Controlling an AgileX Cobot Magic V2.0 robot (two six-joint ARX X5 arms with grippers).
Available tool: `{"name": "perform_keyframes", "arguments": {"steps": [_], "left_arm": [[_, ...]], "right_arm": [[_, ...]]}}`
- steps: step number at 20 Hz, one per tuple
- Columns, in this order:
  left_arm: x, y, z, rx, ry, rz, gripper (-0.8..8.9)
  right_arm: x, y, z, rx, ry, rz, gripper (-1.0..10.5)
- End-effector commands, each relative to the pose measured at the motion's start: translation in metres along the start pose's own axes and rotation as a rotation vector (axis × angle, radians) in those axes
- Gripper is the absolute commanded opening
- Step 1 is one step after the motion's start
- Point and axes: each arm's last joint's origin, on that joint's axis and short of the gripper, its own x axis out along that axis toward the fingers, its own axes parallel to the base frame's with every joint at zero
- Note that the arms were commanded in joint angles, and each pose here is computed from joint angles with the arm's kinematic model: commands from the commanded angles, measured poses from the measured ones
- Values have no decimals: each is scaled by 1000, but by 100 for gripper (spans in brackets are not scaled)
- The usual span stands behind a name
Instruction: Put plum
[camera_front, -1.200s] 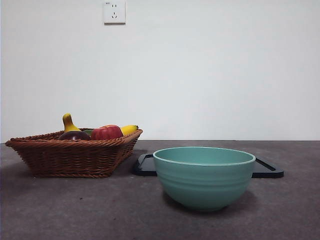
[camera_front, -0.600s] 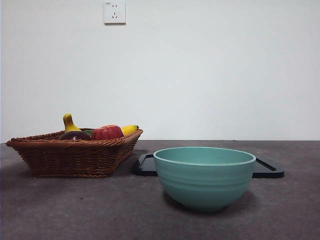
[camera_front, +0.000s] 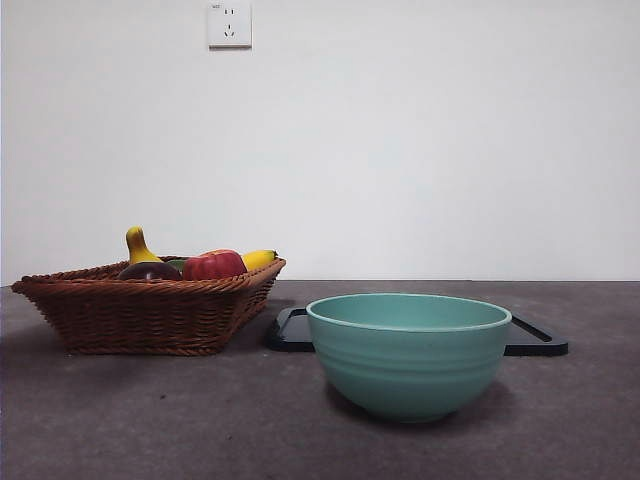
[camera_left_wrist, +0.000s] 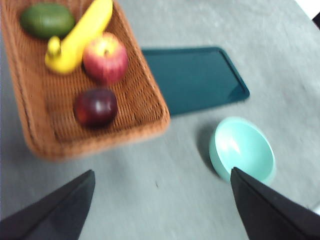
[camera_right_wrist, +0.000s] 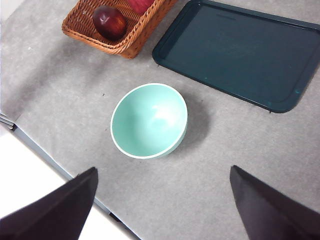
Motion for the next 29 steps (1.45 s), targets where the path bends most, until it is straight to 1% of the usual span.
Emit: {"name": "perform_keyframes", "arguments": {"steps": [1, 5, 9, 11, 18, 20, 25, 27, 29], "left_arm": [[15, 2, 21, -5, 35, 38, 438], [52, 4, 52, 27, 113, 148, 436], [96, 5, 73, 57, 203, 221, 436], [121, 8, 77, 67, 240, 227, 436], [194, 25, 64, 76, 342, 245, 436], [209, 30, 60, 79, 361, 274, 437], [241, 43, 45, 67, 425, 282, 437], [249, 48, 39, 67, 451, 309, 437], [254, 50, 35, 63, 471, 311, 436]], "right_arm": [[-3, 2, 5, -5, -21, 4, 425], [-3, 2, 5, -5, -21, 5, 425], [-3, 2, 5, -5, -21, 4, 425], [-3, 2, 5, -5, -21, 4, 425], [-3, 2, 5, -4, -20, 5, 425], [-3, 2, 5, -4, -20, 5, 425], [-3, 2, 5, 0, -20, 5, 425], [-3, 2, 5, 1, -20, 5, 425], [-3, 2, 5, 1, -20, 5, 425]]}}
